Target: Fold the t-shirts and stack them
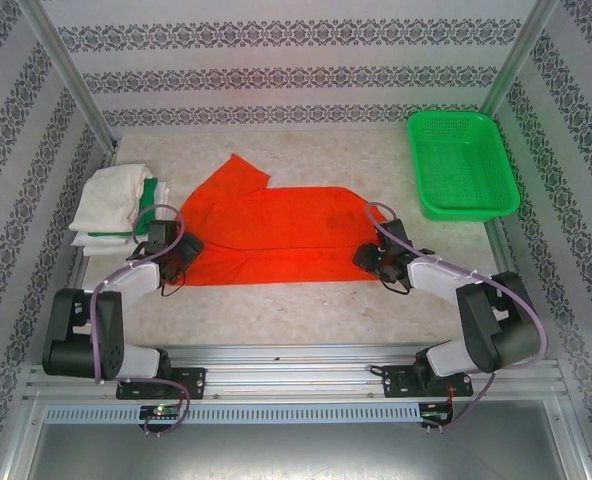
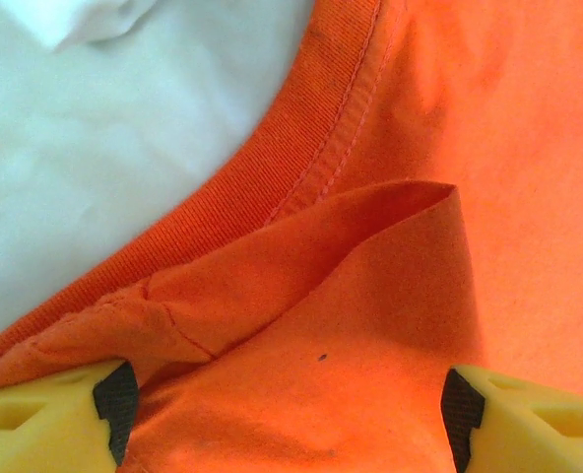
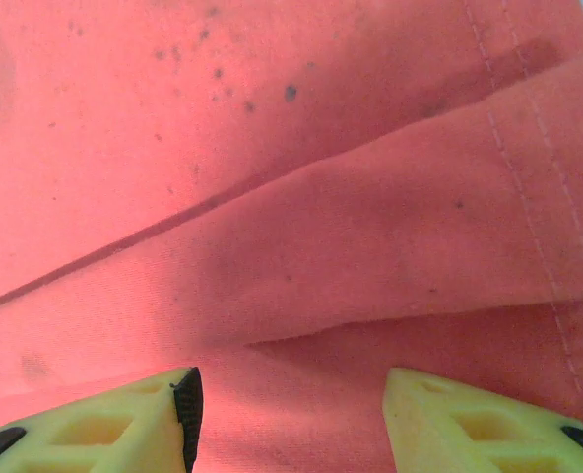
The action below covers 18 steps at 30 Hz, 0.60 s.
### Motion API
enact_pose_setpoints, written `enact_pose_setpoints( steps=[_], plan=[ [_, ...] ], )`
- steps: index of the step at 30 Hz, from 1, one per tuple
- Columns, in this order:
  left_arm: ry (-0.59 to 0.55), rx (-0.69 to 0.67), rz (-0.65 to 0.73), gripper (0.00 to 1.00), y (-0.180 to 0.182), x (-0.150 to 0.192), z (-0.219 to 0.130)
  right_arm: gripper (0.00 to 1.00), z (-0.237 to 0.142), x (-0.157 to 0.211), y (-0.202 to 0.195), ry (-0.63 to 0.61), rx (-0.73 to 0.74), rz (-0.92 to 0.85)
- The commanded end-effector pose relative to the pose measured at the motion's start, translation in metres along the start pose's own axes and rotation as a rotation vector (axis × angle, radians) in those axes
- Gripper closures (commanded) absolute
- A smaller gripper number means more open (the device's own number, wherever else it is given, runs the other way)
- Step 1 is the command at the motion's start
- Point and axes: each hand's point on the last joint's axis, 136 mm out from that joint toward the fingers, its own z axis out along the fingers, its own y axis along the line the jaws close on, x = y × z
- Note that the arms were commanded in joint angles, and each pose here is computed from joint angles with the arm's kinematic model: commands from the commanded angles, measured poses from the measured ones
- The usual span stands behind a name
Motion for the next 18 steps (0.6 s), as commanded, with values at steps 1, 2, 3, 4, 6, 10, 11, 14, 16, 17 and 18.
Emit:
enact_pose_setpoints(
  steps=[1,2,3,4,6,10,11,14,16,17,18],
  plan=[
    [0.010,-0.043,0.068,0.09,0.014,0.004,-0.014,0.47,-0.005,0.015,-0.020,0.036,0.055,0.033],
    [0.006,-0.030,0.074,0.08,0.010,0.003,-0.018,0.47,-0.008,0.012,-0.018,0.025,0.051,0.020],
    [0.002,-0.016,0.081,0.07,0.005,0.003,-0.024,0.47,-0.012,0.008,-0.013,0.004,0.042,0.005],
    [0.001,-0.010,0.083,0.07,0.001,0.004,-0.029,0.47,-0.016,0.003,-0.008,-0.016,0.030,-0.017],
    [0.007,-0.024,0.041,0.07,0.001,0.008,-0.037,0.47,-0.022,-0.006,0.003,-0.051,0.011,-0.052],
    [0.015,-0.029,-0.091,0.13,0.001,0.020,-0.042,0.47,-0.025,-0.015,0.022,-0.072,-0.021,-0.094],
    [0.011,-0.022,-0.102,0.13,-0.001,0.021,-0.042,0.47,-0.024,-0.016,0.025,-0.073,-0.026,-0.104],
    [0.000,-0.008,-0.097,0.15,-0.008,0.019,-0.035,0.47,-0.023,-0.020,0.035,-0.076,-0.038,-0.143],
    [-0.007,0.018,-0.067,0.15,-0.021,0.014,-0.027,0.46,-0.022,-0.026,0.045,-0.075,-0.054,-0.173],
    [-0.005,0.039,-0.044,0.15,-0.029,0.012,-0.022,0.46,-0.020,-0.026,0.049,-0.068,-0.056,-0.185],
    [-0.003,0.063,-0.025,0.15,-0.037,0.010,-0.016,0.46,-0.018,-0.030,0.054,-0.069,-0.062,-0.193]
  ],
)
